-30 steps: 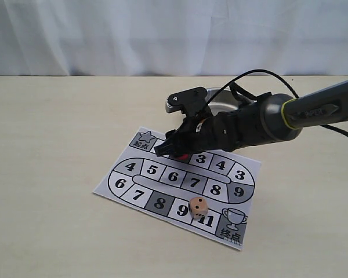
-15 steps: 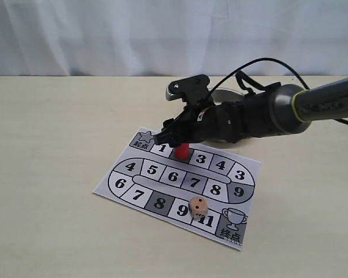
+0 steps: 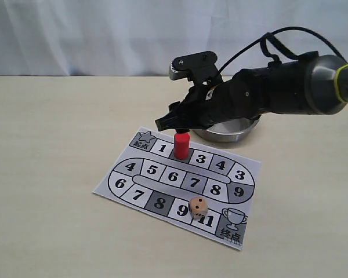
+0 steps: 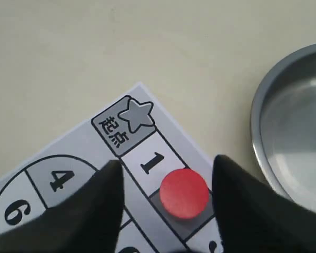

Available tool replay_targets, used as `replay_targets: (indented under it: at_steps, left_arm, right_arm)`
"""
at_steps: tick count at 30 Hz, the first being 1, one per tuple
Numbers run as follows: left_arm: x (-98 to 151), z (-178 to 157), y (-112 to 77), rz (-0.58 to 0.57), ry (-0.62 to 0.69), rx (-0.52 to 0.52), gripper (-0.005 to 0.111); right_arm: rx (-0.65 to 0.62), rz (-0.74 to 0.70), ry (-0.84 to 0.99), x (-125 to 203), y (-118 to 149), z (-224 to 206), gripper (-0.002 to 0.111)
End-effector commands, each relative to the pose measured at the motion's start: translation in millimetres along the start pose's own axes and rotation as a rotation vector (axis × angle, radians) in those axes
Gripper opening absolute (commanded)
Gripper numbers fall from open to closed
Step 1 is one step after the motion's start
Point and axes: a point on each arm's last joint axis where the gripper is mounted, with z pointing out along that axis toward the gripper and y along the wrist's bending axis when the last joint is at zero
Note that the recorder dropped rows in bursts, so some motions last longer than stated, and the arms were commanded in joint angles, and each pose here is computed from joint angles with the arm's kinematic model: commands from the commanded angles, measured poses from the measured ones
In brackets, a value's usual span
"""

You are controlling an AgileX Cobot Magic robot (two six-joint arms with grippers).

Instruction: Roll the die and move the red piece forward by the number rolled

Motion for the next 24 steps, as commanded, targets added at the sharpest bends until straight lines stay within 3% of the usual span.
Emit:
replay_targets:
  at_steps: [1,6,11,17,21,24]
  left_arm:
    - [0,0,-0.1,-0.005,-0.011,0.001,0.000]
    - [0,0,-0.1,-0.005,-0.011,0.001,0.000]
    - [0,0,-0.1,-0.005,-0.011,0.001,0.000]
    - [0,0,-0.1,-0.005,-0.011,0.001,0.000]
    - [0,0,-0.1,-0.005,-0.011,0.001,0.000]
    - [0,0,-0.1,-0.005,-0.011,0.001,0.000]
  right_arm:
    - [-0.005,-0.006,0.024,-6,-1,-18,0.028]
    - [-0.021,-0.008,0.084,-8,1,-43,0.004]
    - [-0.018,0.101,0.202,-6,-6,-74,0.004]
    - [0.085,0.326,0.443,17,-74,-101,0.004]
    - [0.224,0.341,0.556,34,-121,-117,0.004]
    - [0.254,0.370,0.587,42,-135,-123,0.004]
